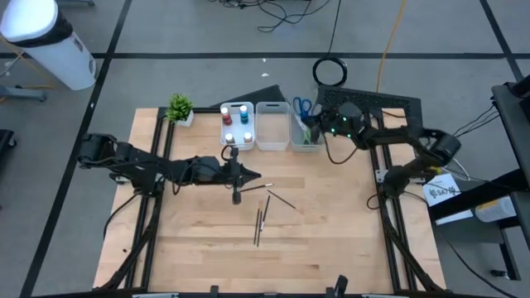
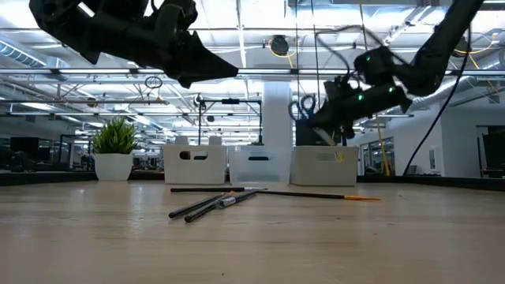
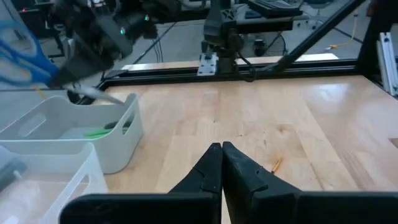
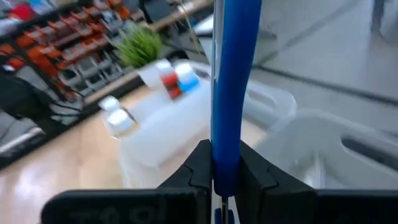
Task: Pick & Place Paint Supplies
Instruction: Put the blue scissors into the gray bin, then put the golden paint brush into the transparent bin
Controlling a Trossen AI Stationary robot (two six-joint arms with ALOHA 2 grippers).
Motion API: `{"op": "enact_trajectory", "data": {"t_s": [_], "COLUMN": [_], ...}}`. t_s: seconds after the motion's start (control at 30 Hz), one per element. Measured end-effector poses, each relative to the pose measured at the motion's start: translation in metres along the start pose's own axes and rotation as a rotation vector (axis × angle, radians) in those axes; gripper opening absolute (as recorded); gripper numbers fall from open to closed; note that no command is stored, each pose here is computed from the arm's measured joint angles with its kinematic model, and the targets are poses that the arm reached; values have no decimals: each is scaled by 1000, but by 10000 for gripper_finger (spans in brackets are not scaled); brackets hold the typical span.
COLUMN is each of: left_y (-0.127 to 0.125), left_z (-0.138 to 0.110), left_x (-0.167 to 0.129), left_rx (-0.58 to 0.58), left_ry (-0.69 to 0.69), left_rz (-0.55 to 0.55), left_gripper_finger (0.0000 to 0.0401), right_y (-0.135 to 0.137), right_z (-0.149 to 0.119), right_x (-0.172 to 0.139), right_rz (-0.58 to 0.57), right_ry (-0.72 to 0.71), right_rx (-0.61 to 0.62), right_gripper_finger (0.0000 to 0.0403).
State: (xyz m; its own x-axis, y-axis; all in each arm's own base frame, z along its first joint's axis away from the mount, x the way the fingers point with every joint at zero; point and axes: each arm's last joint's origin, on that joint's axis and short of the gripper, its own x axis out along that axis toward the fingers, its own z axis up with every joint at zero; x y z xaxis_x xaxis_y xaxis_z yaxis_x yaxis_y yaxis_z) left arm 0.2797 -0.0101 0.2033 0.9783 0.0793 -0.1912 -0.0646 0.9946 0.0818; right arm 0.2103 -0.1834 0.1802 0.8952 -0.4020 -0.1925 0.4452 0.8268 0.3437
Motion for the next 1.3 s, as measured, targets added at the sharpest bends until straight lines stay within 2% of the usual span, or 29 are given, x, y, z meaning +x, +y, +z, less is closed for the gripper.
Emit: {"op": "enact_trajectory", "data": {"t_s": [0.17, 0.53, 0.73, 1.13, 1.3], "left_y": [2, 3, 3, 3, 3], "left_z": [-1, -2, -3, -4, -5], "left_x": [0, 0, 0, 0, 0], "left_rx": [-19, -36, -37, -37, -38], "left_ry": [6, 21, 28, 43, 49], "left_rz": [10, 13, 13, 13, 13], "left_gripper_finger": [26, 30, 30, 31, 31], "right_y": [-15, -21, -22, -22, -19], "right_z": [-16, -31, -32, -32, -24], "right_x": [12, 13, 13, 13, 13], "right_rz": [-19, -58, -113, -107, -74], "right_ry": [70, 179, 174, 175, 115], "right_rx": [18, 84, 82, 71, 80], "right_gripper_finger": [23, 30, 60, 99, 106]}}
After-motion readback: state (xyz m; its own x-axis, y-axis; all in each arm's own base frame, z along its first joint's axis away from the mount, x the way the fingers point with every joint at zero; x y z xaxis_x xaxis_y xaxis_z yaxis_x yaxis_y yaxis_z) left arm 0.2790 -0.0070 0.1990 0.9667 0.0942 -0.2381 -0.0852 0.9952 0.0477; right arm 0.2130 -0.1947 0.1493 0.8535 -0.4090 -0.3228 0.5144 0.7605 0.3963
